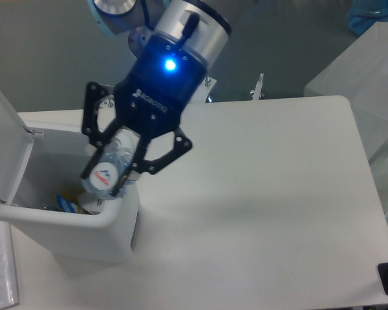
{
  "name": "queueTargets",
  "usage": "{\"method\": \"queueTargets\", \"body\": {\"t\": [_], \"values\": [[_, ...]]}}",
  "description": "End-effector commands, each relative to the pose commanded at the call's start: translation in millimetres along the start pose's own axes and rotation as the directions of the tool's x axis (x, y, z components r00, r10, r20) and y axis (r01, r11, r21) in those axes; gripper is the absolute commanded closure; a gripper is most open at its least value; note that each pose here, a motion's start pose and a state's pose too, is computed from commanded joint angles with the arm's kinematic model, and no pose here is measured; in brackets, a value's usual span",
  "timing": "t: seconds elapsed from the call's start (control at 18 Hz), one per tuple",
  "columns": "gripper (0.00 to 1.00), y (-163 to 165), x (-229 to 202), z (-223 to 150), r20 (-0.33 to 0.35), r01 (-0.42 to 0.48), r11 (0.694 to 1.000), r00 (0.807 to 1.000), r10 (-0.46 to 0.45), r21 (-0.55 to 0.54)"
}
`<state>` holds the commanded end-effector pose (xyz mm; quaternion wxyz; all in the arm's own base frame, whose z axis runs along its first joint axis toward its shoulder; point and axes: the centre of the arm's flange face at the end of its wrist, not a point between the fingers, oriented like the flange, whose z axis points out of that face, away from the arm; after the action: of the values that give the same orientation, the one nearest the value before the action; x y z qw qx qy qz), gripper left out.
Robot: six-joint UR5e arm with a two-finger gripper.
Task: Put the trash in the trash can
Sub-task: 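Lower the bottle into the bin and open the gripper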
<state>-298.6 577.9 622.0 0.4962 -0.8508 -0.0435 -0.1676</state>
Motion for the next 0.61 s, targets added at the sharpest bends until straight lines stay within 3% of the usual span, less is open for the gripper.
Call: {"method": "queueTargets", "body": {"t": [0.61], "values": [[0.92, 34, 4, 35, -0.032, -0.001, 0.999, 0.999, 0.0, -0.039]]}}
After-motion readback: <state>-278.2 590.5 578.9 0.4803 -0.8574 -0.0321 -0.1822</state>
